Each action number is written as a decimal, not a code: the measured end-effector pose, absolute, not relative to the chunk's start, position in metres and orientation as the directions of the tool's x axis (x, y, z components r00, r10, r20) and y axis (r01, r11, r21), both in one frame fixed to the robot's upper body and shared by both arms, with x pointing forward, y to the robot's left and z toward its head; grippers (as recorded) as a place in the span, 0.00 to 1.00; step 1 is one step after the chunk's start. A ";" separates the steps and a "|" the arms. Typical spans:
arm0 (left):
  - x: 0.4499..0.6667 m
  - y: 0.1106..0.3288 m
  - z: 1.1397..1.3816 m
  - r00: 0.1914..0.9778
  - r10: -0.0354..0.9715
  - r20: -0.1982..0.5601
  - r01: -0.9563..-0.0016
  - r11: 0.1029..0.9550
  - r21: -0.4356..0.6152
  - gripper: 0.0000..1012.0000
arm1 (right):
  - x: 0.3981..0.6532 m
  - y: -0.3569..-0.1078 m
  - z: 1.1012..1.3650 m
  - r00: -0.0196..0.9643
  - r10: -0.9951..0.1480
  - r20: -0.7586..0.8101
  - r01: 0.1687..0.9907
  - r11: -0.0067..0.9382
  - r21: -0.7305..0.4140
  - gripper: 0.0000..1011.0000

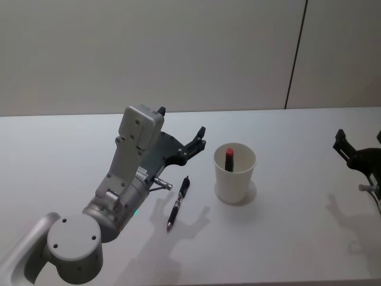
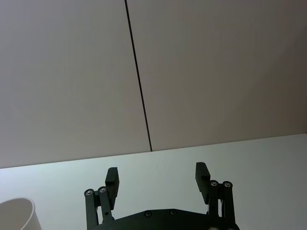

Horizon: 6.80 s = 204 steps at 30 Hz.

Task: Place the pen into the pen holder.

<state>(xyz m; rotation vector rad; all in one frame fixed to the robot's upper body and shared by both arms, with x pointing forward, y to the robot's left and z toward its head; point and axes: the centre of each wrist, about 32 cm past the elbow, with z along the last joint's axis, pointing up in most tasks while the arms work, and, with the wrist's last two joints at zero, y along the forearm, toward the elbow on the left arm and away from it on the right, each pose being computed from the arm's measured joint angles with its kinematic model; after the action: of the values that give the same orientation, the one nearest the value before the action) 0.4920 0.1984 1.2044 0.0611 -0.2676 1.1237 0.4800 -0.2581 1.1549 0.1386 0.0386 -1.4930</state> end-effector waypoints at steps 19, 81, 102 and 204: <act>0.492 0.198 1.204 0.404 0.882 0.242 -0.897 0.434 -0.086 0.99 | 0.477 -0.260 1.154 0.066 -0.991 -0.114 0.996 0.059 0.063 0.99; 0.499 0.184 1.209 0.373 0.917 0.144 -0.895 0.315 0.315 0.99 | 0.477 -0.261 1.154 0.063 -0.992 -0.114 0.996 0.056 0.062 0.99; 0.501 0.173 1.196 0.353 0.931 0.097 -0.864 0.284 0.415 0.99 | 0.477 -0.261 1.154 0.063 -0.992 -0.114 0.996 0.056 0.062 0.99; 0.508 0.181 1.154 0.311 0.937 0.160 -0.831 0.187 0.524 0.13 | 0.477 -0.261 1.154 0.063 -0.992 -0.114 0.996 0.056 0.062 0.99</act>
<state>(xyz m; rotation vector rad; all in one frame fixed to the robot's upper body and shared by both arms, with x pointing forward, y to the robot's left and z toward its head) 0.5083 0.1815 1.1538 0.5828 0.2140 1.2574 0.4768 -0.2606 1.1538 0.1361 0.0441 -1.5084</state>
